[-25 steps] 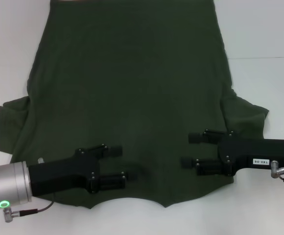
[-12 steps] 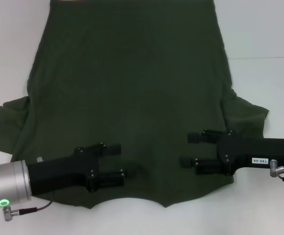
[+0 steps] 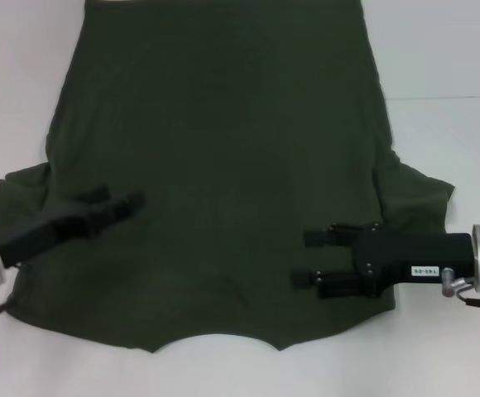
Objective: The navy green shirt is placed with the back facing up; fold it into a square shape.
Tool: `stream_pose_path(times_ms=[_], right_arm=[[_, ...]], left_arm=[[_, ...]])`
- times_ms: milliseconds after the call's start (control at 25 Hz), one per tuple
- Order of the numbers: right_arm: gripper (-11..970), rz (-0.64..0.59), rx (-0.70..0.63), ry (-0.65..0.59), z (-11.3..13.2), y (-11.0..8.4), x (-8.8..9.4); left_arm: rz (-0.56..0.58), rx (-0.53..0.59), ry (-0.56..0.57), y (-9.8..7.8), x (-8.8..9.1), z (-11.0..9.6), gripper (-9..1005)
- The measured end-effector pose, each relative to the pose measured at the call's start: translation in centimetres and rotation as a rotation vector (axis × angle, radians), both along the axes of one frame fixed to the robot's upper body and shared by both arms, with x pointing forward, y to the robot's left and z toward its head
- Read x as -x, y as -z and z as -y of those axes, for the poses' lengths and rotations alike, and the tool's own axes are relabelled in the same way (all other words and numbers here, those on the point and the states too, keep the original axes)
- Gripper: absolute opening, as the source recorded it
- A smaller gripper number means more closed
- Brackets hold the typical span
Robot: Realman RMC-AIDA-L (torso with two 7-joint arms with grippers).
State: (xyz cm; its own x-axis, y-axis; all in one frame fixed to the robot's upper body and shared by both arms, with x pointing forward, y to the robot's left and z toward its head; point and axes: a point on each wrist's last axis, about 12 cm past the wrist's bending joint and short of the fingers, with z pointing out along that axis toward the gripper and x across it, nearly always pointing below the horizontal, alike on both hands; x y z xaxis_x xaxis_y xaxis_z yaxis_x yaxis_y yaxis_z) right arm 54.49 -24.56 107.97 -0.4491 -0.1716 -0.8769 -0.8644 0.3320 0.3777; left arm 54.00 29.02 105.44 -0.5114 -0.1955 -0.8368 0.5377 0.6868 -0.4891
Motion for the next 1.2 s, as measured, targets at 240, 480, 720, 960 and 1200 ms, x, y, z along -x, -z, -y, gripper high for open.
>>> stream_pose_path(times_ms=[240,480,720,960,1200], right_arm=[[911,-0.007,0.005,-0.003,-0.7,-0.7,-1.0],[911,-0.002,0.002,-0.015,-1.3,-1.1,-1.5],[911,-0.012,-0.005,-0.015,-2.0,-1.4,-1.9],[911,-0.016,-0.007,-0.014,-2.2,-1.3,-1.9],[910,-0.019,-0.009,-0.005,-2.4,-1.1,-1.8]], left_arm=[[-0.042,0.027,-0.213,0.1,-0.8,-2.8,906],[-0.098,0.003,-0.351,0.6,-1.3,-4.7,907],[-0.121,-0.047,-0.449,1.0,-1.7,-5.9,907],[-0.118,-0.087,-0.498,1.0,-1.9,-6.7,905],[-0.138,-0.153,-0.536,1.9,-2.3,-6.5,906]])
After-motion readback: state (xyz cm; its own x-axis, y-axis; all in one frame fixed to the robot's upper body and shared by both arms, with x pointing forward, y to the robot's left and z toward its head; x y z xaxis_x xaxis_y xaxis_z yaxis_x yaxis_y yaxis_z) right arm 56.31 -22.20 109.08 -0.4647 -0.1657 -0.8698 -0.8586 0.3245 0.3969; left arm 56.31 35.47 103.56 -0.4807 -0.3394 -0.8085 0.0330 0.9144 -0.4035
